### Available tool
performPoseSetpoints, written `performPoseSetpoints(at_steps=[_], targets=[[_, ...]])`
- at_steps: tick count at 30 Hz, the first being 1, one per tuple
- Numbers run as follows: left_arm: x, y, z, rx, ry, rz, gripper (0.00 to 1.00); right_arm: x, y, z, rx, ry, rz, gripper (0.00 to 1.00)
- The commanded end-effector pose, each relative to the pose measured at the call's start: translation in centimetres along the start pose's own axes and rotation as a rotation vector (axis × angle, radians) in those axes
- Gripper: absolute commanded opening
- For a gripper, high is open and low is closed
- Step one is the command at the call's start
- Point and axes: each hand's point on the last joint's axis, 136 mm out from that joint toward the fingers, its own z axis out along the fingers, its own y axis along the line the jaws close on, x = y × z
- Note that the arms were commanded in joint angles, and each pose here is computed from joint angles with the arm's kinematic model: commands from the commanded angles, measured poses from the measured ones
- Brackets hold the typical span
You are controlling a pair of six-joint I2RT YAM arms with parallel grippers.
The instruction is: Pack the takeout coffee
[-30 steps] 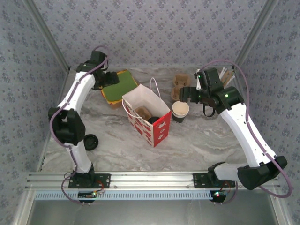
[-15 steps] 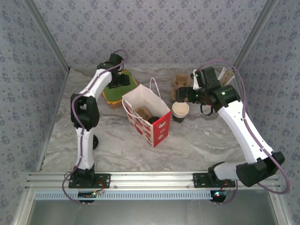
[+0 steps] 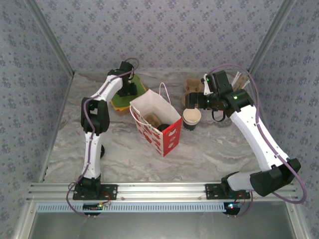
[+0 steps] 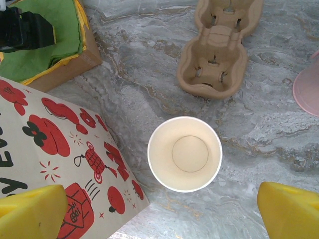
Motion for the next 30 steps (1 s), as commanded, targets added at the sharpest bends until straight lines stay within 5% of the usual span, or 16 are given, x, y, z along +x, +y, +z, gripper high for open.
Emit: performPoseSetpoints(at_steps=[1, 6, 10, 11, 30], targets=[[0.4, 0.0, -0.4, -0.019, 0.012, 0.026, 0.38, -0.3, 0.2, -0.2, -0.010, -0.007, 0.013, 1.00], [-0.2, 0.2, -2.2, -0.026, -0.023, 0.028, 0.11, -0.4, 0.2, -0.3, -0.010, -0.013, 0.015, 1.00], [-0.7, 0.3, -4.1, -0.030, -0.047, 0.028, 0.10, -0.2, 0.3, -0.3, -0.015, -0.012, 0.016, 1.00], [-0.9, 0.3, -4.7, -0.028, -0.056, 0.028, 0.01, -0.2, 0.4, -0.2, -0.018, -0.011, 0.016, 1.00], [-2.2, 0.6, -14.0, 0.037, -0.191, -0.014, 0.00, -0.1, 1.1, -0.9, -0.038, -0.030, 0.012, 1.00]])
